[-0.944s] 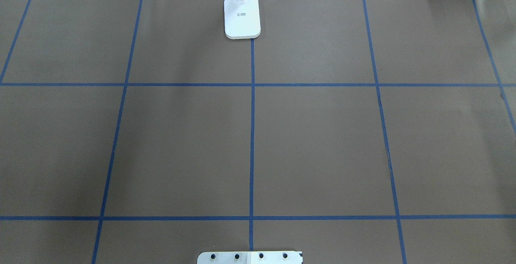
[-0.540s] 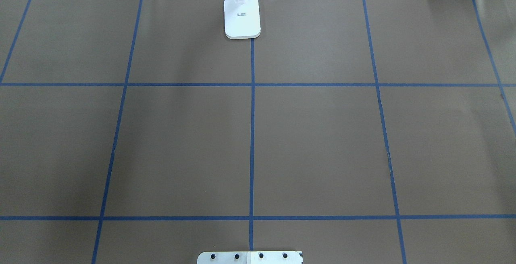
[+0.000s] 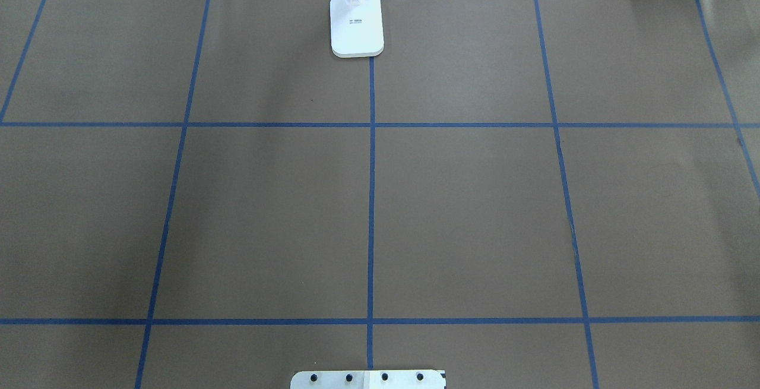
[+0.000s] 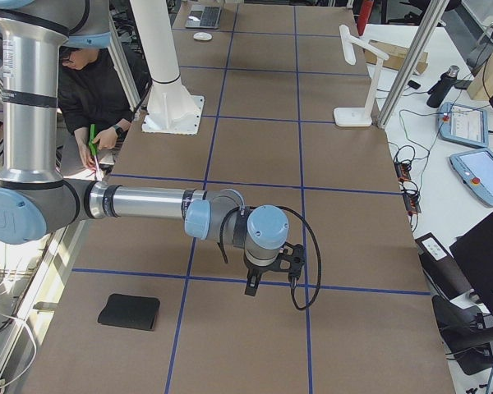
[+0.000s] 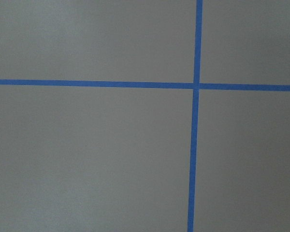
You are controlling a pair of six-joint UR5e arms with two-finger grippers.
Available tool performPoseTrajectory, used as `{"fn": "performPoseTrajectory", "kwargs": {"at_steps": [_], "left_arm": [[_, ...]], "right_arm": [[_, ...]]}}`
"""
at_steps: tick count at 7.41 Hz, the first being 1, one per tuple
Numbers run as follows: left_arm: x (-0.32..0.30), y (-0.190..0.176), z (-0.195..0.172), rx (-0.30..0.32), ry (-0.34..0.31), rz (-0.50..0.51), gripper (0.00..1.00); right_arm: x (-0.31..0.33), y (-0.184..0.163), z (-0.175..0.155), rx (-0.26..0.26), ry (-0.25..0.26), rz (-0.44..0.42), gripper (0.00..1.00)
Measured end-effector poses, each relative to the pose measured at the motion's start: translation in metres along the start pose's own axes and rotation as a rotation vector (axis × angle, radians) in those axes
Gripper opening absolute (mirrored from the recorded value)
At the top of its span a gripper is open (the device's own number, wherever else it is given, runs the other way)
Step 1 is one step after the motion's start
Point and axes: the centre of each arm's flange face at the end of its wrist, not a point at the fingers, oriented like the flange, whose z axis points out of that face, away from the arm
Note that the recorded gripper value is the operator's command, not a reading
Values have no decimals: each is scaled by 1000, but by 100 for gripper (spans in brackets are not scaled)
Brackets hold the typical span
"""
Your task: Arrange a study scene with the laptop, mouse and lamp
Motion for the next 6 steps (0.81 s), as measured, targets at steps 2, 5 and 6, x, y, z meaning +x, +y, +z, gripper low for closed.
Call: {"fn": "performPoseTrajectory", "kwargs": {"at_steps": [2,5,6], "left_arm": [[-5,7,6,-11,-1,-16,100],[-6,5,0,-2,-20,-63,100],[-12,8,-2,-1,-40,-115,100]], "right_arm": [[-4,3,-5,11,3,-7,99],[-11,4,-19,40,6,-14,99],[-16,5,-24,50,7,-23,99]]}}
